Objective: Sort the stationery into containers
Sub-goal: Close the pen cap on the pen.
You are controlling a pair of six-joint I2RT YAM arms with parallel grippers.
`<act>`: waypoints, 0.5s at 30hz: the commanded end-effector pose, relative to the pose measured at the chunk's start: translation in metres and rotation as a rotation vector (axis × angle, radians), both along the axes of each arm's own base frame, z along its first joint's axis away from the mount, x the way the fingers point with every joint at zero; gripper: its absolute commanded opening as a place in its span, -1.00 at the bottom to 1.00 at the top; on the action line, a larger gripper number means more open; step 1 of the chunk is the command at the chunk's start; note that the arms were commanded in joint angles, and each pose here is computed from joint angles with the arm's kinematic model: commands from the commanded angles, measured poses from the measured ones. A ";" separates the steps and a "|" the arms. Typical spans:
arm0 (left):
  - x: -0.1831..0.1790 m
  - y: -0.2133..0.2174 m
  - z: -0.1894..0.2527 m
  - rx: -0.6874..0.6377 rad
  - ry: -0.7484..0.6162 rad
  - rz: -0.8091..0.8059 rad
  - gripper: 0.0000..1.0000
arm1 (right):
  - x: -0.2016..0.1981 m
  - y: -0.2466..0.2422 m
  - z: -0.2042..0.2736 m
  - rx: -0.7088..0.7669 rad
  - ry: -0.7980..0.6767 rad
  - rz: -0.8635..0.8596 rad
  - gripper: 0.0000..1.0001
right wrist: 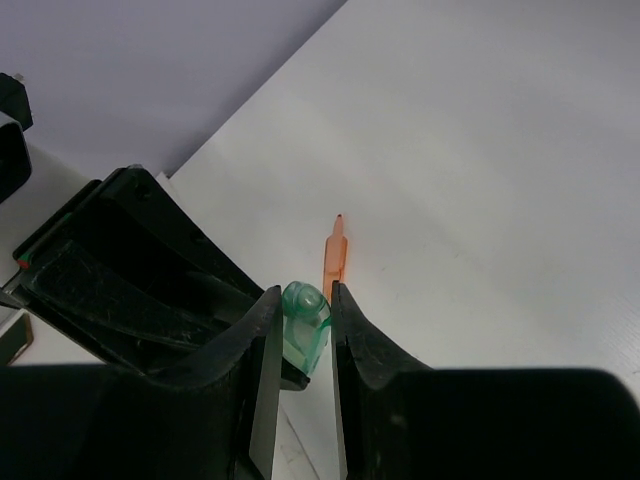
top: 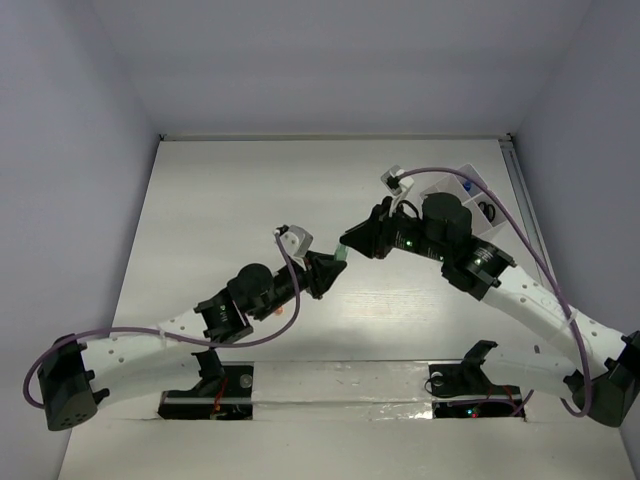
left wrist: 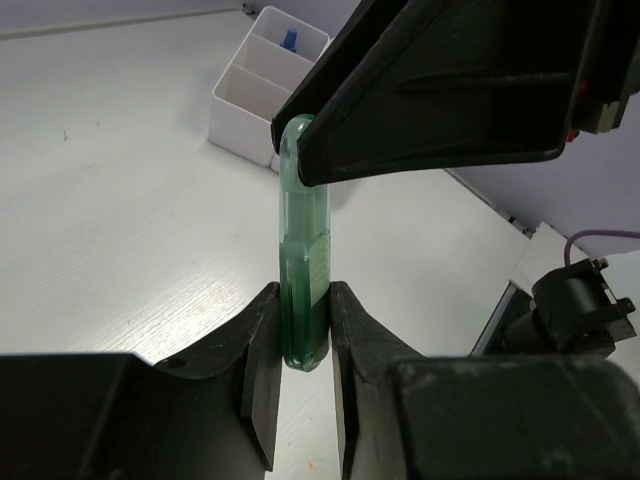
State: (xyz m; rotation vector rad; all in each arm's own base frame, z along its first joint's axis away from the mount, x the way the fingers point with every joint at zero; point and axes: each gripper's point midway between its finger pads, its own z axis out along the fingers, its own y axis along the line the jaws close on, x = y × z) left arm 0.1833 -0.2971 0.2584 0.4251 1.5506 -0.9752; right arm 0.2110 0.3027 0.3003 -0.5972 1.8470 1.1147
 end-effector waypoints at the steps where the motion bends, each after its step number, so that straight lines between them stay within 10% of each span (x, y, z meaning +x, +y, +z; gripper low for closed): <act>1: 0.001 0.026 0.180 -0.447 -0.268 0.054 -1.00 | -0.060 0.004 -0.090 -0.188 0.270 0.143 -1.00; 15: 0.021 0.037 0.223 -0.485 -0.322 -0.013 -1.00 | -0.088 -0.007 -0.182 -0.233 0.432 0.095 -1.00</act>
